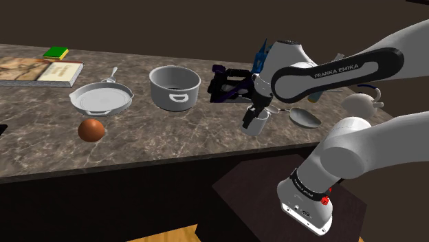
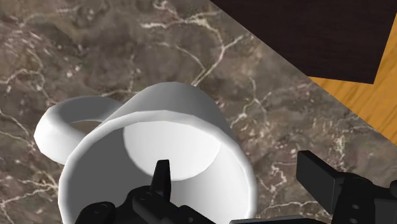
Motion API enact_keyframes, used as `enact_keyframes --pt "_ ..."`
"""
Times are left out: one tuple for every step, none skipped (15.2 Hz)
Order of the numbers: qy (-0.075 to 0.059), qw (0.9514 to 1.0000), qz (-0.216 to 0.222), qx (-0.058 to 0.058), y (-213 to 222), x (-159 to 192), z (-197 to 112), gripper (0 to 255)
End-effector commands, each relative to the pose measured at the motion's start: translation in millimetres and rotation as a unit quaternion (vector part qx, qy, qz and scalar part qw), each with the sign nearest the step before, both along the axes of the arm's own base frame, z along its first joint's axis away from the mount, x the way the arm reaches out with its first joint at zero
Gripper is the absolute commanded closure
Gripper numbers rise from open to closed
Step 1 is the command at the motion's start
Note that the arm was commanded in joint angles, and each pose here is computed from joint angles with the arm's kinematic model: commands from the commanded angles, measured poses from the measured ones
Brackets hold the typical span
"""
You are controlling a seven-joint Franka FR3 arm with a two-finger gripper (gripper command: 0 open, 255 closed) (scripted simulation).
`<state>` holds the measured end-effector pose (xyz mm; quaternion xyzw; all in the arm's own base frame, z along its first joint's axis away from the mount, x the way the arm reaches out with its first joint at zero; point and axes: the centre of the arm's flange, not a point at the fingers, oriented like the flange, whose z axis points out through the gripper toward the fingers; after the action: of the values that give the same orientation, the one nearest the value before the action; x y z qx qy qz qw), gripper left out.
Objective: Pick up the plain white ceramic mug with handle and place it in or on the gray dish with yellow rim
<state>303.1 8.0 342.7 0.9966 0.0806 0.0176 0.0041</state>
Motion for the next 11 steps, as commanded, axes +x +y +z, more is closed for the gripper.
enact_keyframes --pt "0.000 1.0000 0.000 0.000 0.0 0.0 0.0 255" --pt "0.000 1.0000 0.000 0.000 0.0 0.0 0.0 255" --pt "0.000 1.0000 0.000 0.000 0.0 0.0 0.0 255" --pt "0.000 1.0000 0.000 0.000 0.0 0.0 0.0 255" --pt "0.000 1.0000 0.000 0.000 0.0 0.0 0.0 255" --pt "0.000 1.0000 0.000 0.000 0.0 0.0 0.0 255" --pt "0.000 1.0000 0.000 0.000 0.0 0.0 0.0 255" --pt "0.000 1.0000 0.000 0.000 0.0 0.0 0.0 255" --pt "0.000 1.0000 0.000 0.000 0.0 0.0 0.0 255" --pt "0.000 1.0000 0.000 0.000 0.0 0.0 0.0 255" --pt "0.000 1.0000 0.000 0.000 0.0 -0.1 5.2 255"
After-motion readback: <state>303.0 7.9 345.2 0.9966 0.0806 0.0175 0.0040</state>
